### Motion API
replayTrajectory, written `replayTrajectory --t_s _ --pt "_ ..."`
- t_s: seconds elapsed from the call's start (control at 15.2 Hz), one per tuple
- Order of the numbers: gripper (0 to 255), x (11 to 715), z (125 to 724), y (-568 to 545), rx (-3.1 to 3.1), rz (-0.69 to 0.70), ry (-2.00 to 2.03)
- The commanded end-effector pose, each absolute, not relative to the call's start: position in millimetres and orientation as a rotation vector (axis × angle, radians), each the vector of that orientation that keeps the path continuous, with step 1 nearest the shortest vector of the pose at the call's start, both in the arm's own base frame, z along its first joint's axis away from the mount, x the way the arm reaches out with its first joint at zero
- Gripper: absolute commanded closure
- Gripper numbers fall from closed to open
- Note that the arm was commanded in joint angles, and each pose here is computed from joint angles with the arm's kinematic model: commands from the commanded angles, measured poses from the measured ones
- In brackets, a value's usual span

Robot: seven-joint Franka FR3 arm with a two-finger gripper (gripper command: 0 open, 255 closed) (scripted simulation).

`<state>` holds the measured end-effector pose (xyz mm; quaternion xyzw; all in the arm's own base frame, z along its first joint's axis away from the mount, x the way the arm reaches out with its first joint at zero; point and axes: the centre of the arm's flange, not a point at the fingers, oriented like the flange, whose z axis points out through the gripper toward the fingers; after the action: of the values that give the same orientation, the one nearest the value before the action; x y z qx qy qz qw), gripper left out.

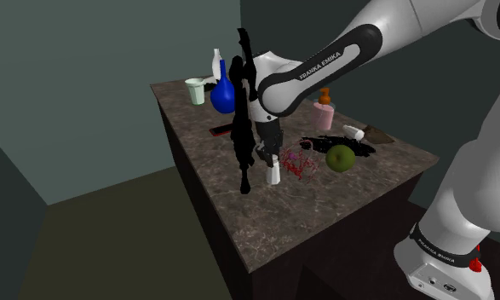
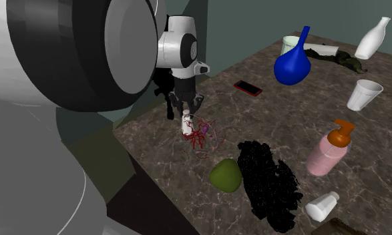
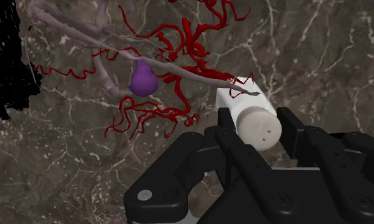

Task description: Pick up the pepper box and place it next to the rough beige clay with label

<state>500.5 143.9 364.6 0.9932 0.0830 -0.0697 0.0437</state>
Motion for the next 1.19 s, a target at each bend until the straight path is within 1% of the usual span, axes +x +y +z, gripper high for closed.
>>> replayTrajectory --t_s 0.0,0.33,1.12 --pt "255 500 364 144 3.036 -0.215 0.254" --pt "255 500 364 144 3.036 -0.215 0.254" --pt "255 500 427 144 3.036 -0.215 0.254"
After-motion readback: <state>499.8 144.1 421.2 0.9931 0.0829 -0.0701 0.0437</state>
